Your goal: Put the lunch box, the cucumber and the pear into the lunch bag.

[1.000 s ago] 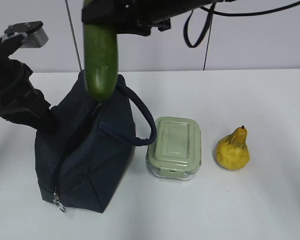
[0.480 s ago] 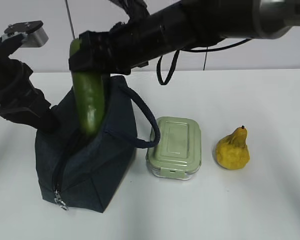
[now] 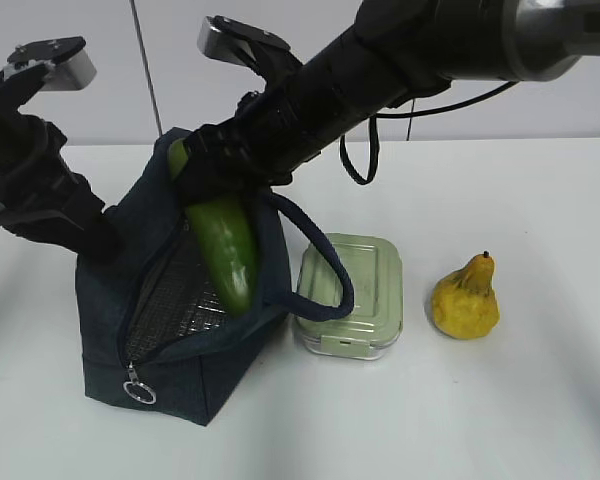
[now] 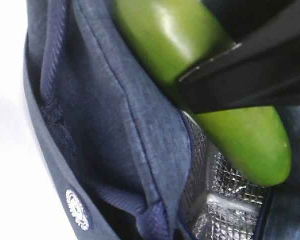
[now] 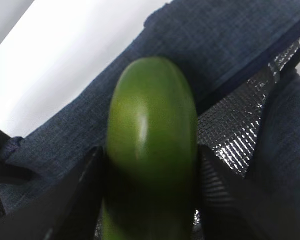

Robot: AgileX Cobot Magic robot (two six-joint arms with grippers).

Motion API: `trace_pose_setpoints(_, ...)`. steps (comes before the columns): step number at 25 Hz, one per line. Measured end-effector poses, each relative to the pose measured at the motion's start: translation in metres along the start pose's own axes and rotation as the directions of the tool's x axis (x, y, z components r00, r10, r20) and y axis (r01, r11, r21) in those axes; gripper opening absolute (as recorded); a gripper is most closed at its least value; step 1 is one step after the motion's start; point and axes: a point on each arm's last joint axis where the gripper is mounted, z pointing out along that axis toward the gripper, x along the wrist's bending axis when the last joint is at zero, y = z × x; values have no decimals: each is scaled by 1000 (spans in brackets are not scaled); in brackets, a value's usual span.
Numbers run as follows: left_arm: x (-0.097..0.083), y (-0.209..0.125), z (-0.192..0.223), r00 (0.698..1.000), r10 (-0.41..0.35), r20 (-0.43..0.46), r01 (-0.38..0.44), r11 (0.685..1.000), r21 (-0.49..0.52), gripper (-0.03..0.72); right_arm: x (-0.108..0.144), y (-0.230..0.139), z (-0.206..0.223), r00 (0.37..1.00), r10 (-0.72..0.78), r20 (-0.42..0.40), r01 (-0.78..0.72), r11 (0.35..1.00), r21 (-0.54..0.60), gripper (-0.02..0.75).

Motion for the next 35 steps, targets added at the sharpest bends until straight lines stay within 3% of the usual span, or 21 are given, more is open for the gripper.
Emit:
trace_pose_setpoints(2, 0, 0, 0, 1000, 0, 0, 0, 1000, 0, 3, 0, 0, 0, 1000, -2, -1, 2, 1000, 1, 537)
trace_pose_setpoints(5, 0, 0, 0, 1000, 0, 0, 0, 1000, 0, 3, 3, 2, -4, 1000, -14, 2, 14, 1000, -7, 585)
trace_pose_setpoints(10, 0, 0, 0, 1000, 0, 0, 0, 1000, 0, 3, 11, 13, -28, 999, -50, 20, 51, 997, -52, 593)
trace_pose_setpoints(15, 0, 0, 0, 1000, -1, -1, 1, 1000, -1, 3, 8, 24, -73, 987, -99, 128, 112, 989, -98, 590)
trace_pose_setpoints(18, 0, 0, 0, 1000, -3, -1, 3, 1000, -2, 3, -2, 21, -95, 958, -101, 269, 114, 993, -30, 590)
trace_pose_setpoints(21, 0, 0, 0, 1000, -3, -1, 3, 1000, -1, 3, -20, 5, -108, 914, -52, 402, 1, 992, 125, 590)
trace_pose_setpoints(26, 0, 0, 0, 1000, -4, -1, 4, 1000, -1, 3, -42, -23, -127, 809, -24, 588, -208, 923, 324, 590)
trace_pose_setpoints(29, 0, 0, 0, 1000, -5, -1, 5, 1000, -1, 3, -50, -33, -130, 771, -21, 636, -266, 898, 352, 590)
trace_pose_setpoints(35, 0, 0, 0, 1000, -6, -1, 6, 1000, -1, 3, -77, -61, -119, 757, 32, 653, -379, 835, 399, 590)
